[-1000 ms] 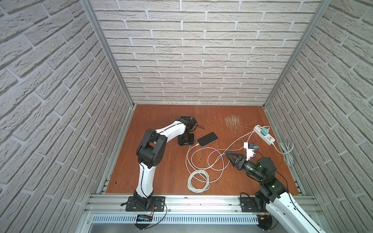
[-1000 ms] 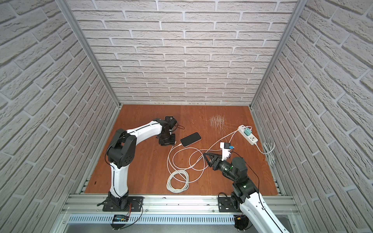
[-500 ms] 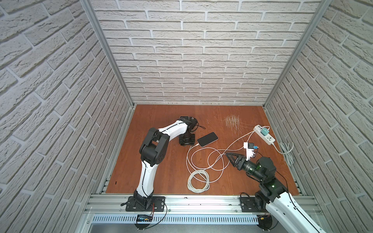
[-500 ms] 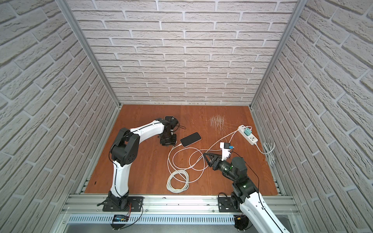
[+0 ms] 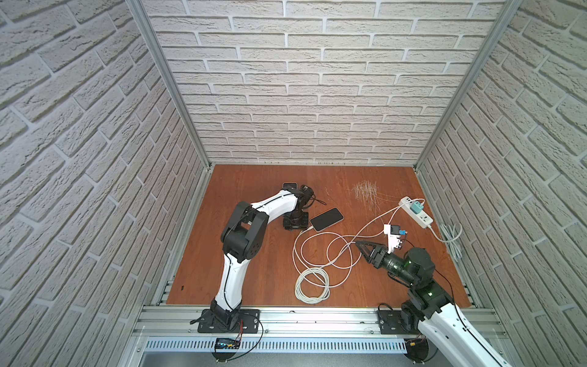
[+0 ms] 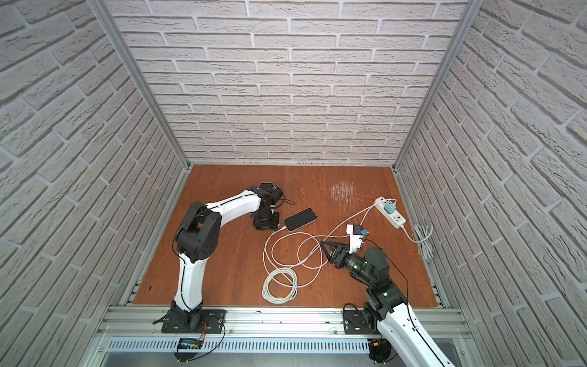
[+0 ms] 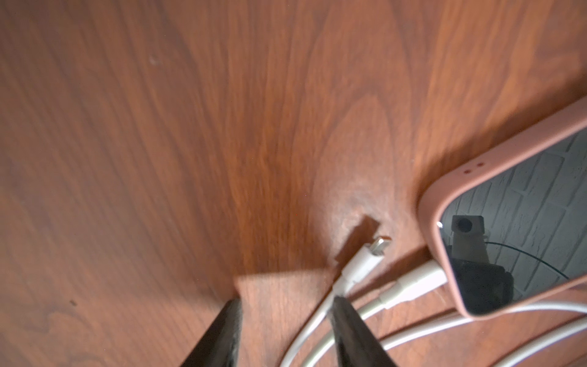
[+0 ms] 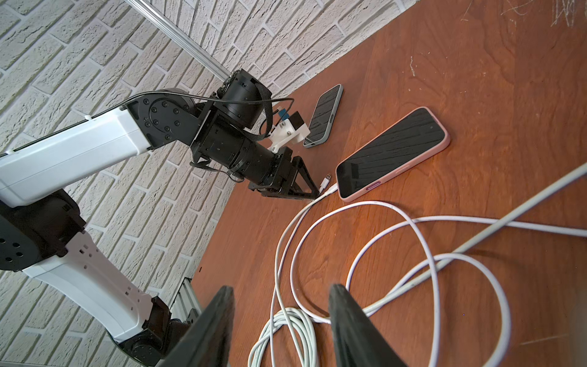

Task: Plug the charging cable into the phone
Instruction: Pick up the charging cable from the center of the board.

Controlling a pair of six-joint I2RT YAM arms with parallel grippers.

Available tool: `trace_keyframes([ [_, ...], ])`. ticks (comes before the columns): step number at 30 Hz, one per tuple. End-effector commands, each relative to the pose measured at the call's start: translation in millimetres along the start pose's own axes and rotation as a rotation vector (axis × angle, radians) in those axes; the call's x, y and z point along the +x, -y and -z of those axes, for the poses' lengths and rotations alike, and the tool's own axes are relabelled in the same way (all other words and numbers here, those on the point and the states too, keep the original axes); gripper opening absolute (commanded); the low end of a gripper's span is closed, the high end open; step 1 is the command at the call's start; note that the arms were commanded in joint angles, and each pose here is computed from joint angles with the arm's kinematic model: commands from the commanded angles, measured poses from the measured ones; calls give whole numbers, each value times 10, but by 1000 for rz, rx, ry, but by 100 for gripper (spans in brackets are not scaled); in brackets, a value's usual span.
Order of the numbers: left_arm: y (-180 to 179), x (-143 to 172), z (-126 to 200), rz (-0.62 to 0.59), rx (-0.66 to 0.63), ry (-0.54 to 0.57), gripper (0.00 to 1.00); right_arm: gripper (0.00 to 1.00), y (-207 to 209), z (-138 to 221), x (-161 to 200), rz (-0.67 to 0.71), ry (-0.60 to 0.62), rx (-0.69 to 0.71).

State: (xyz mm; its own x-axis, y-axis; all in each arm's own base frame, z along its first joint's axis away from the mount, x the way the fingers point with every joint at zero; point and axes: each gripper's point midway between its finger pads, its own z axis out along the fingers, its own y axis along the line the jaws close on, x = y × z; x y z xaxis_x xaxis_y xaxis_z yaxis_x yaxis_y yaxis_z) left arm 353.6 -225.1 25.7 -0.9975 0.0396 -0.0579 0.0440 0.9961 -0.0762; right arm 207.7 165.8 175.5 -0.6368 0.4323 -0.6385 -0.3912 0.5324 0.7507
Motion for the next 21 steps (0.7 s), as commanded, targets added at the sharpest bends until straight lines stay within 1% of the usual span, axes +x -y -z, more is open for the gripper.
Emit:
trace_keyframes([
  [1, 5, 18, 94, -13, 5, 0, 54, 54, 9, -4, 9, 0, 10, -8],
  [7, 32, -74, 206, -6, 30, 40, 57, 54, 14, -9, 2, -3, 9, -3],
  [12, 104, -125, 283, -27, 61, 58, 59, 54, 19, 0, -1, -4, 17, -3],
  [17, 139, -179, 328, -25, 68, 72, 59, 54, 8, 5, 2, -1, 16, -8],
  [21, 176, -180, 287, -27, 72, 60, 59, 53, 12, 1, 2, -1, 16, -7],
])
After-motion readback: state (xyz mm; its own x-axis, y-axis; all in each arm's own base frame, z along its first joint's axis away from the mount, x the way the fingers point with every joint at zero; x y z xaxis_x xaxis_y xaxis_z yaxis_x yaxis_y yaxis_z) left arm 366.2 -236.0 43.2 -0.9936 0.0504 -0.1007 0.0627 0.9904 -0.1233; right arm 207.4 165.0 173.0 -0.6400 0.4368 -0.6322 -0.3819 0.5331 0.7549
